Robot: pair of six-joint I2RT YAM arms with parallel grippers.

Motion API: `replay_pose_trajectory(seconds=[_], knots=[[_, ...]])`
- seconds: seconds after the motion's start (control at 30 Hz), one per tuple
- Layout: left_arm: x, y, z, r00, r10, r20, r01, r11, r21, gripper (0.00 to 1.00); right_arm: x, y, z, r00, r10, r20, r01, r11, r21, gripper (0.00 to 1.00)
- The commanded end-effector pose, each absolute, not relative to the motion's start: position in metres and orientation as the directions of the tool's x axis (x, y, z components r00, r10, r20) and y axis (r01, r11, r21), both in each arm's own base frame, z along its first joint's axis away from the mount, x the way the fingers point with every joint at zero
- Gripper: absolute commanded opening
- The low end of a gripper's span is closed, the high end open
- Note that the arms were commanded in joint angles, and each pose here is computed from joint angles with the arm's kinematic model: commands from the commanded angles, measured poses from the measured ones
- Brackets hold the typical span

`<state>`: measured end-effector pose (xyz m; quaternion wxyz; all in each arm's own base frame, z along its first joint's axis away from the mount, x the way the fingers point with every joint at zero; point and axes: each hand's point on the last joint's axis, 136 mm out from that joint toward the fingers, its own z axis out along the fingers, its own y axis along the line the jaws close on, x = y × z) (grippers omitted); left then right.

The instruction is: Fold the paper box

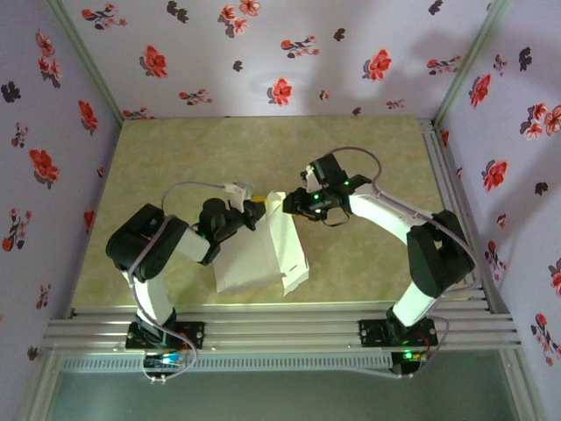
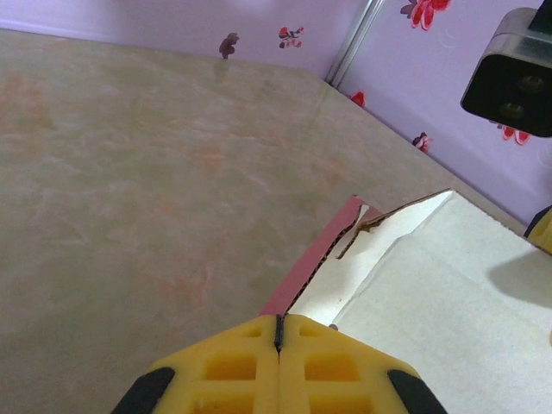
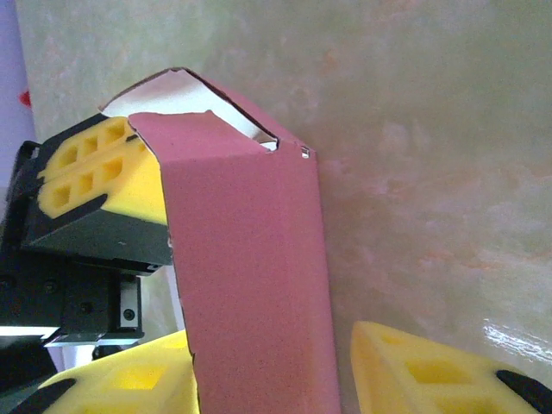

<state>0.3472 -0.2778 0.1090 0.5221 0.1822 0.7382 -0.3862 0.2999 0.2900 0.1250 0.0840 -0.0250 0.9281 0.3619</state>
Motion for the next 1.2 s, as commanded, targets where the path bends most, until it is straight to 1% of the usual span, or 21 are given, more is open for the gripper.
replay_pose_trajectory(seconds=[0.0,0.13,0.33,0.4,0.5,0.57,0.73,1.07,1.17], knots=[[0.347,-0.286,0.134,-0.348,-0.18,-0.92,0.706,0.596,-0.383,0.0,0.299,0.295,0.146,-0.981,-0.009,-0.192,-0.145,0.693,0.706,0.46],[0.347,-0.287,0.139,-0.344,-0.191,-0.919,0.71,0.588,-0.388,0.0,0.298,0.299,0.142,-0.984,-0.004,-0.178,-0.134,0.675,0.725,0.45],[0.348,-0.287,0.145,-0.335,-0.198,-0.921,0.713,0.585,-0.386,0.0,0.3,0.305,0.141,-0.985,-0.002,-0.171,-0.13,0.658,0.741,0.4],[0.348,-0.286,0.143,-0.338,-0.197,-0.92,0.711,0.587,-0.387,0.0,0.3,0.305,0.141,-0.985,-0.003,-0.172,-0.132,0.657,0.742,0.42],[0.348,-0.287,0.137,-0.348,-0.189,-0.918,0.708,0.589,-0.39,0.0,0.3,0.302,0.145,-0.984,0.001,-0.181,-0.135,0.661,0.739,0.48],[0.348,-0.286,0.134,-0.351,-0.185,-0.918,0.706,0.591,-0.389,0.0,0.302,0.299,0.152,-0.982,0.011,-0.189,-0.136,0.653,0.745,0.49],[0.347,-0.286,0.132,-0.353,-0.179,-0.918,0.707,0.592,-0.387,0.0,0.303,0.294,0.167,-0.983,0.026,-0.181,-0.127,0.617,0.777,0.53],[0.346,-0.286,0.132,-0.353,-0.177,-0.919,0.709,0.59,-0.386,0.0,0.301,0.289,0.18,-0.988,0.031,-0.15,-0.111,0.531,0.84,0.53],[0.346,-0.286,0.134,-0.35,-0.18,-0.919,0.711,0.588,-0.386,0.0,0.299,0.289,0.177,-0.99,0.032,-0.134,-0.099,0.52,0.848,0.51]])
